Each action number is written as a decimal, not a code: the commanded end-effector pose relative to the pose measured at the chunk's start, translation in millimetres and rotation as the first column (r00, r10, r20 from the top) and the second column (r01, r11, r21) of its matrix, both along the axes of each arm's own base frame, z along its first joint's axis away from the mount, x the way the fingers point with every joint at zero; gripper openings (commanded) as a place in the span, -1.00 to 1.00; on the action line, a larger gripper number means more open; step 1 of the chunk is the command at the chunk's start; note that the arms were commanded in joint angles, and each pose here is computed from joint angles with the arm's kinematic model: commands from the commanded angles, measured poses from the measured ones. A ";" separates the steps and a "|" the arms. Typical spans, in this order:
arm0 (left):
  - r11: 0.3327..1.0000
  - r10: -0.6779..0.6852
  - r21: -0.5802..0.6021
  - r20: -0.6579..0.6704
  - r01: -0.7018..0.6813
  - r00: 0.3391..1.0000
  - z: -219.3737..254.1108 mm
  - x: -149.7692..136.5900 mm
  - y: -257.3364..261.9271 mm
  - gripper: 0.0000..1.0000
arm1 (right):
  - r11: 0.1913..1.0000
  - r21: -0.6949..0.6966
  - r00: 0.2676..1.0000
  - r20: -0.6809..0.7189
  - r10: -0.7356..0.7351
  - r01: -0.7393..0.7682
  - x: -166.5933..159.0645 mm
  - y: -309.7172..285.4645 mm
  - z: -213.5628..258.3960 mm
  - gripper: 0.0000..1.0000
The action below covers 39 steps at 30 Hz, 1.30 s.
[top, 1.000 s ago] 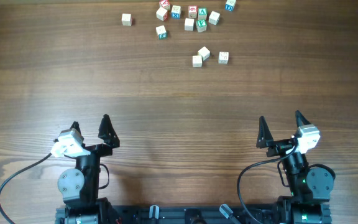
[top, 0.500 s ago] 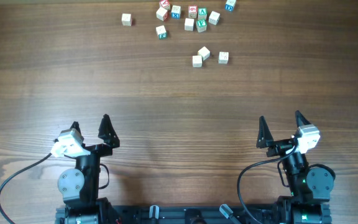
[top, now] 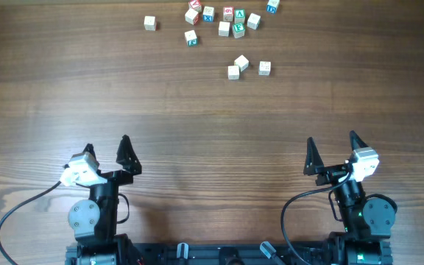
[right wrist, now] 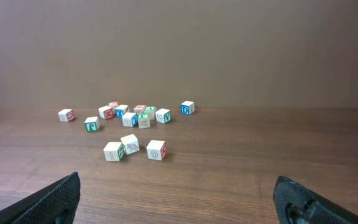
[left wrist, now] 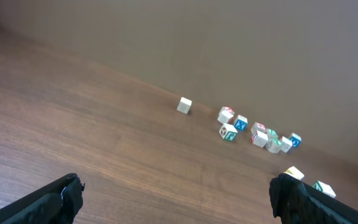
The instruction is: Form a circle
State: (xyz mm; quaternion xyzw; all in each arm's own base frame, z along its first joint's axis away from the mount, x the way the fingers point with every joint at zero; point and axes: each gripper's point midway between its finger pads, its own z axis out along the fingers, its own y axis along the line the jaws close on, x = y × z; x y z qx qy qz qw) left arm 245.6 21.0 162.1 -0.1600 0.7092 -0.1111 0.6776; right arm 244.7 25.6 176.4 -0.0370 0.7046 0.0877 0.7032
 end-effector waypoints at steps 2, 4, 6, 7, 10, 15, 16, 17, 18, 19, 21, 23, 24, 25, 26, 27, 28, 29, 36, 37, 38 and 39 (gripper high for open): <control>1.000 0.016 0.020 0.016 -0.016 1.000 3.0 -0.1 2.6 1.00 | 1.000 -0.018 1.000 0.009 -0.006 0.006 -0.1 -0.7 1.1 1.00; 1.000 0.016 0.024 0.018 -0.016 1.000 4.1 -0.2 2.5 1.00 | 1.000 -0.018 1.000 0.010 -0.006 0.006 -0.1 -0.7 1.4 0.99; 0.999 -0.021 0.027 0.046 0.020 0.999 17.7 -1.4 -4.0 1.00 | 1.000 -0.018 1.000 0.010 -0.006 0.006 -0.1 -0.7 1.4 0.99; 0.998 -0.057 0.033 0.076 0.055 0.995 32.0 -3.2 -10.5 1.00 | 1.000 -0.018 1.000 0.010 -0.007 0.007 -0.1 -0.8 1.2 0.99; 0.992 -0.102 0.099 0.189 0.084 0.977 89.3 -16.0 -19.3 1.00 | 1.000 -0.018 1.000 0.010 -0.006 0.006 -0.1 -0.7 1.2 0.99; 0.983 -0.122 0.169 0.307 0.072 0.944 173.8 -37.1 -24.5 1.00 | 1.000 -0.018 1.000 0.010 -0.006 0.006 -0.1 -0.7 1.4 1.00; 0.983 -0.122 0.170 0.313 0.071 0.942 185.2 -37.5 -24.6 1.00 | 1.000 -0.018 1.000 0.010 -0.006 0.006 -0.1 -0.7 1.4 1.00; 0.983 -0.122 0.170 0.313 0.071 0.942 195.0 -36.0 -24.3 1.00 | 1.000 -0.018 1.000 0.010 -0.006 0.006 -0.1 -0.7 1.4 0.99; 0.983 -0.122 0.169 0.308 0.072 0.944 203.6 -32.8 -23.9 1.00 | 1.000 -0.018 1.000 0.010 -0.006 0.006 -0.1 -0.7 1.2 0.99; 0.983 -0.121 0.166 0.296 0.074 0.948 213.6 -26.6 -23.0 1.00 | 1.000 -0.018 1.000 0.010 -0.006 0.006 -0.1 -0.7 1.4 0.99; 0.984 -0.123 0.157 0.259 0.084 0.958 228.3 -12.4 -21.6 1.00 | 1.000 -0.018 1.000 0.010 -0.006 0.006 -0.1 -0.7 1.2 0.99; 0.982 -0.149 0.143 0.195 0.123 0.969 240.0 5.0 -24.1 1.00 | 1.000 -0.018 1.000 0.010 -0.006 0.006 -0.1 -0.7 1.2 0.99; 0.978 -0.179 0.135 0.150 0.159 0.972 246.5 16.3 -27.7 1.00 | 1.000 -0.018 1.000 0.010 -0.006 0.006 -0.1 -0.7 1.2 1.00; 0.973 -0.209 0.122 0.104 0.196 0.972 252.4 28.5 -31.2 1.00 | 1.000 -0.018 1.000 0.010 -0.006 0.006 -0.1 -0.7 1.4 0.99; 0.969 -0.230 0.111 0.072 0.221 0.971 256.0 37.3 -33.7 0.99 | 1.000 -0.018 1.000 0.010 -0.006 0.006 -0.1 -0.6 1.4 1.00; 0.963 -0.256 0.097 0.036 0.251 0.966 260.3 48.0 -36.6 1.00 | 1.000 -0.018 1.000 0.009 -0.007 0.007 -0.1 -0.8 1.1 0.99; 0.954 -0.289 0.078 -0.005 0.288 0.957 265.3 61.2 -40.5 1.00 | 1.000 -0.018 1.000 0.010 -0.006 0.006 -0.1 -0.7 1.4 0.99; 0.943 -0.326 0.057 -0.041 0.328 0.945 270.0 74.0 -44.9 1.00 | 1.000 -0.018 1.000 0.010 -0.006 0.006 -0.1 -0.7 1.4 0.99; 0.893 -0.448 -0.035 -0.179 0.450 0.876 288.9 155.8 -69.4 0.99 | 1.000 -0.018 1.000 0.010 -0.006 0.006 -0.1 -0.7 1.4 1.00; 0.884 -0.464 -0.042 -0.191 0.465 0.865 288.3 166.8 -76.1 0.99 | 1.000 -0.018 1.000 0.010 -0.007 0.007 -0.1 -0.8 1.4 0.99; 0.877 -0.478 -0.048 -0.203 0.479 0.855 286.0 177.9 -83.2 0.99 | 1.000 -0.018 1.000 0.010 -0.006 0.006 -0.1 -0.7 1.4 0.99; 0.870 -0.489 -0.054 -0.221 0.490 0.844 280.1 191.6 -92.5 0.99 | 1.000 -0.018 1.000 0.010 -0.006 0.006 -0.1 -0.6 1.4 0.99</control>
